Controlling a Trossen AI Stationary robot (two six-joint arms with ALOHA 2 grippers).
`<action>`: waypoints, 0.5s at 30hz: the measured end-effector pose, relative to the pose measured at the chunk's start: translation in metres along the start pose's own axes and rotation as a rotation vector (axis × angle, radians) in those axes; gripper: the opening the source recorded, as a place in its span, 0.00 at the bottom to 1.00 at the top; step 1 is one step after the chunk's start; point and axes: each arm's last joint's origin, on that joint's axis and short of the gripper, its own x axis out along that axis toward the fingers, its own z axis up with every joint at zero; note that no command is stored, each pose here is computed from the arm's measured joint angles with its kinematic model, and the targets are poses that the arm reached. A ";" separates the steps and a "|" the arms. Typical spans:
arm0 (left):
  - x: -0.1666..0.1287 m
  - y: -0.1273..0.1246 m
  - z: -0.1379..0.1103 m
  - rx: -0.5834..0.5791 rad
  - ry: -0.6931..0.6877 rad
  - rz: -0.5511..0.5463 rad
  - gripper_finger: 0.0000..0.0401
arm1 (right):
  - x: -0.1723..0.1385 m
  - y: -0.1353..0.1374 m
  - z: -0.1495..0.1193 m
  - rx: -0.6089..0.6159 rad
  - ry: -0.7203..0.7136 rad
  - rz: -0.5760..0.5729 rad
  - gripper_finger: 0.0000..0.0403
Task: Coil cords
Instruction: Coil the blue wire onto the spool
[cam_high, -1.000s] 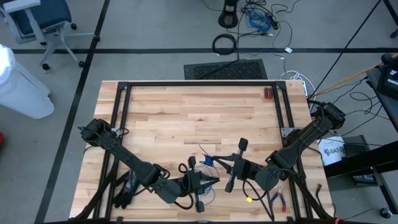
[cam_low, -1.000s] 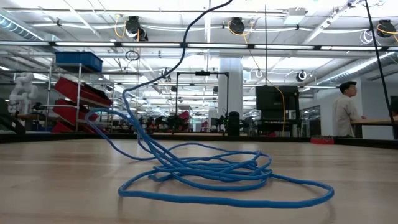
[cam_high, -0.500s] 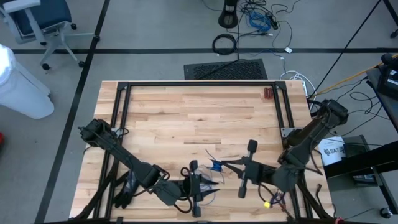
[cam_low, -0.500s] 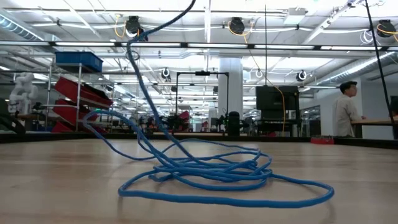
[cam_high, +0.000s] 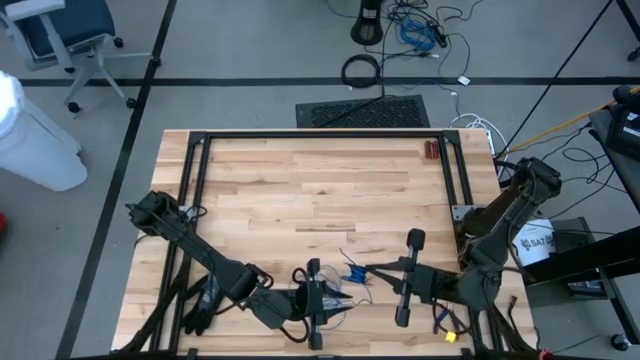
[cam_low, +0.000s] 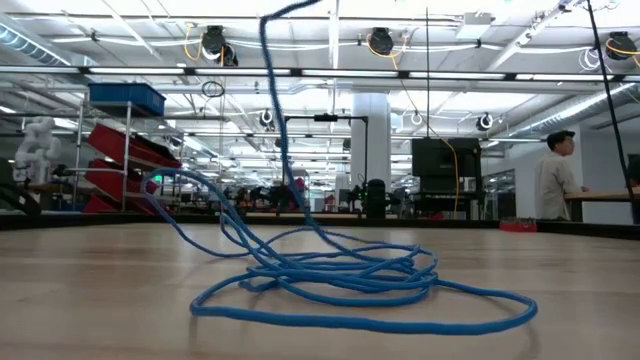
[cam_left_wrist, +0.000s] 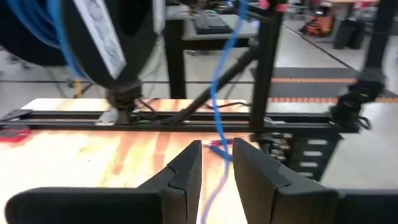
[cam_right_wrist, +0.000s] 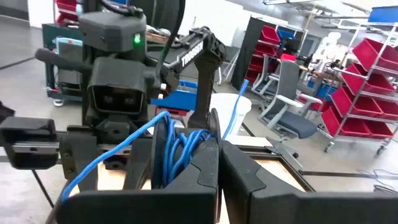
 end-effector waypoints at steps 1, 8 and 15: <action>0.000 -0.001 0.000 0.004 0.002 -0.017 0.24 | -0.001 0.000 0.001 0.002 -0.003 0.003 0.00; 0.007 -0.006 -0.011 0.034 0.027 -0.079 0.24 | -0.007 0.001 0.004 -0.007 -0.012 0.021 0.00; 0.032 -0.006 -0.041 0.063 0.068 -0.047 0.24 | -0.008 0.001 0.005 -0.002 -0.021 0.025 0.00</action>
